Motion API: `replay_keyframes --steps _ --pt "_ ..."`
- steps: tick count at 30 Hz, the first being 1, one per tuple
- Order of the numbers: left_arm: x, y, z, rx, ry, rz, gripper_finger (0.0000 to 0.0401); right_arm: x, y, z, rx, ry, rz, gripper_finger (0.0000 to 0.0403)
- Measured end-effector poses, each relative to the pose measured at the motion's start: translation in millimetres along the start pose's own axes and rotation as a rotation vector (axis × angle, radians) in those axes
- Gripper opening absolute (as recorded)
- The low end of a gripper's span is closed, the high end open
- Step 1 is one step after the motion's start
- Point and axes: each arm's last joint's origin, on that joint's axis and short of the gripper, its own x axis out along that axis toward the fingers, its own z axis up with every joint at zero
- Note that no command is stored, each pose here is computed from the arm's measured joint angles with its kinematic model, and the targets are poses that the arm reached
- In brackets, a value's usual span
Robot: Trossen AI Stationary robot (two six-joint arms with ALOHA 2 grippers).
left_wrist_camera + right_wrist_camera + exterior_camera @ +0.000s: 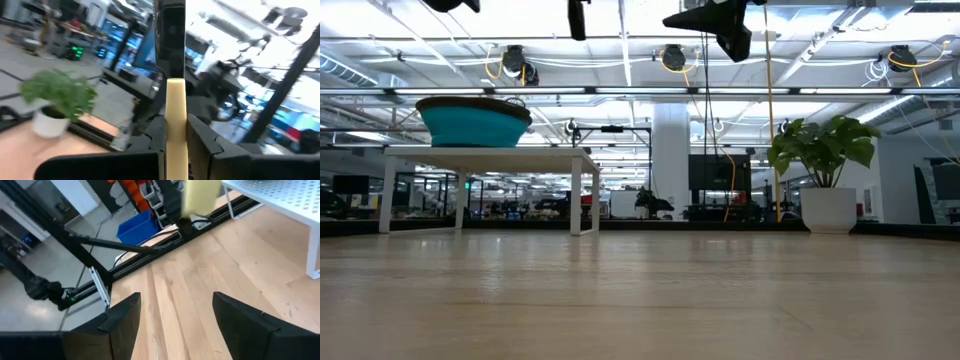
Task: Pick & Place Fruit
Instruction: Put the butter knife into the right side of the blue strainer bowl on the shelf
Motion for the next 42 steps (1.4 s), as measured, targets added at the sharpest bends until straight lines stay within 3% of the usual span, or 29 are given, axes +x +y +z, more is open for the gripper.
replay_keyframes --steps 8,16,23,32,42 --pt "-17 0 15 0.001 0.044 0.223 0.0037 -1 2 -6 -0.045 0.042 -0.010 0.0235" --pt "-11 -9 41 -0.007 0.252 0.501 0.0036 -1 -2 -11 -0.063 0.096 -0.047 0.0227" --pt "-2 -3 63 -0.081 0.390 0.751 0.0032 -5 -4 -12 -0.114 0.122 -0.061 0.0224" --pt "13 47 73 -0.218 0.544 1.019 0.0041 -18 -3 -8 -0.185 0.138 -0.063 0.0223" --pt "13 121 61 -0.422 0.705 1.205 0.0044 -33 -3 -4 -0.223 0.158 -0.070 0.0221"
